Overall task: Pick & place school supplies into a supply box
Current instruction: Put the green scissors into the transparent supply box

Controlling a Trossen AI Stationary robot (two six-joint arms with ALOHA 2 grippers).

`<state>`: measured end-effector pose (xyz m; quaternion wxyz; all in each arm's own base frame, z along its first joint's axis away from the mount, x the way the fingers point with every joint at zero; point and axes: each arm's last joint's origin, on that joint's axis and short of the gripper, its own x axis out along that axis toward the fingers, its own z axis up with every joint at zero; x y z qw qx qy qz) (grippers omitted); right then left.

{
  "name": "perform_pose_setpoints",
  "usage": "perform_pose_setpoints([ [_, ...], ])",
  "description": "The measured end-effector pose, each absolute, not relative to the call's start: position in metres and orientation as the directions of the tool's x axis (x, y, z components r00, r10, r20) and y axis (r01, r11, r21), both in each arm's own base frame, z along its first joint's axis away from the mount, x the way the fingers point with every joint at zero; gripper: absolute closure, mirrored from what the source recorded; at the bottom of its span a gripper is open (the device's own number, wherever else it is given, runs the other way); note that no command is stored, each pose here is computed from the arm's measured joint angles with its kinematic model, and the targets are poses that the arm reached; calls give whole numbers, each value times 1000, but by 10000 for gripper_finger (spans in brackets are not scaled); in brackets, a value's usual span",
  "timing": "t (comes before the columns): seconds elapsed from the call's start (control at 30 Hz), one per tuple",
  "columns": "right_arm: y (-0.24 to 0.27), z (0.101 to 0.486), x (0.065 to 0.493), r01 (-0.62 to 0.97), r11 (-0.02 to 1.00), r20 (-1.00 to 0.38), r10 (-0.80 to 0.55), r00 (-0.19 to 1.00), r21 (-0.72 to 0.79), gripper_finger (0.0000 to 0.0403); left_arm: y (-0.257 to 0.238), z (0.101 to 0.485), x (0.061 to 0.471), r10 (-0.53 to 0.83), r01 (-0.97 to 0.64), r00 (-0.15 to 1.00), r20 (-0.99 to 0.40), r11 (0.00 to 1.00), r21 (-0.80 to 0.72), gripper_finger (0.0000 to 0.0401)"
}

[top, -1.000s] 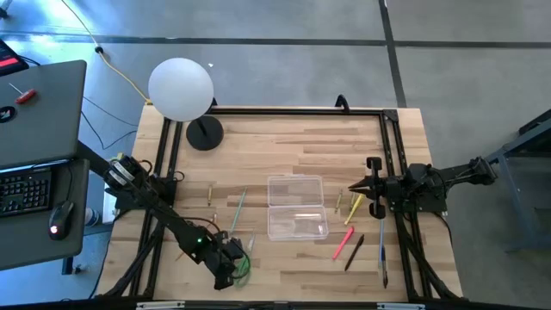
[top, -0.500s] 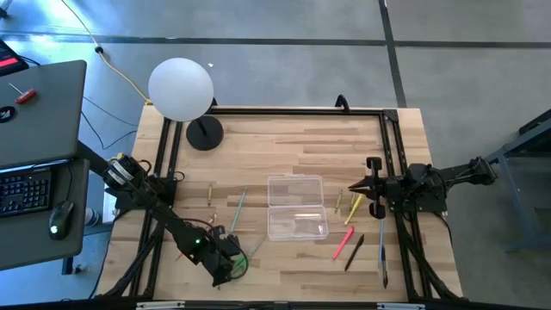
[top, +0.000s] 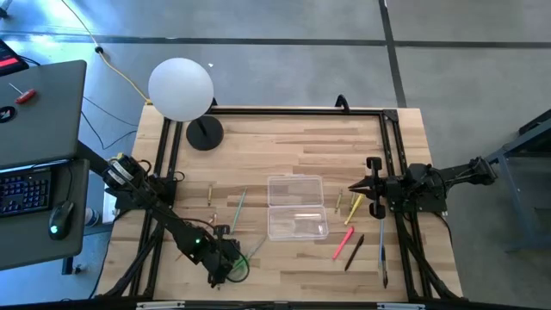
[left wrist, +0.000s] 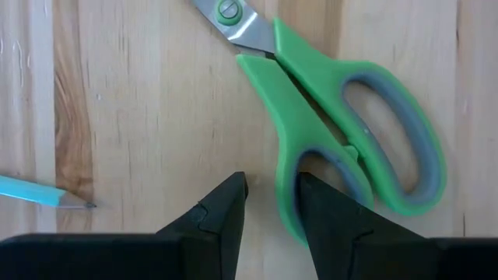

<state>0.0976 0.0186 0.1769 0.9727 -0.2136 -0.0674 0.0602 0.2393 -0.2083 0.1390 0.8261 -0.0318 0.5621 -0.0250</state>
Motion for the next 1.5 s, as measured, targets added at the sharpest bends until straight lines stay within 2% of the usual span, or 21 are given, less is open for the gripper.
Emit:
perform_pose_setpoints([
  [0.43, 19, 177, 98, -93, 901, 106, 151, 983, -424, 400, -207, 139, 240, -52, -80, 380, -923, 993, -88, 252],
  [0.87, 19, 177, 98, -97, 902, 105, 155, 982, -421, 401, -206, 139, 240, 0, -154, 412, -911, 986, -70, 384],
  [1.17, 19, 177, 98, -97, 902, 105, 155, 982, -421, 400, -203, 143, 238, 3, -239, 418, -909, 965, -106, 371],
  [1.5, 19, 177, 98, -106, 927, 104, 153, 983, -361, 400, -200, 178, 229, -59, -283, 484, -873, 933, -221, 389],
])
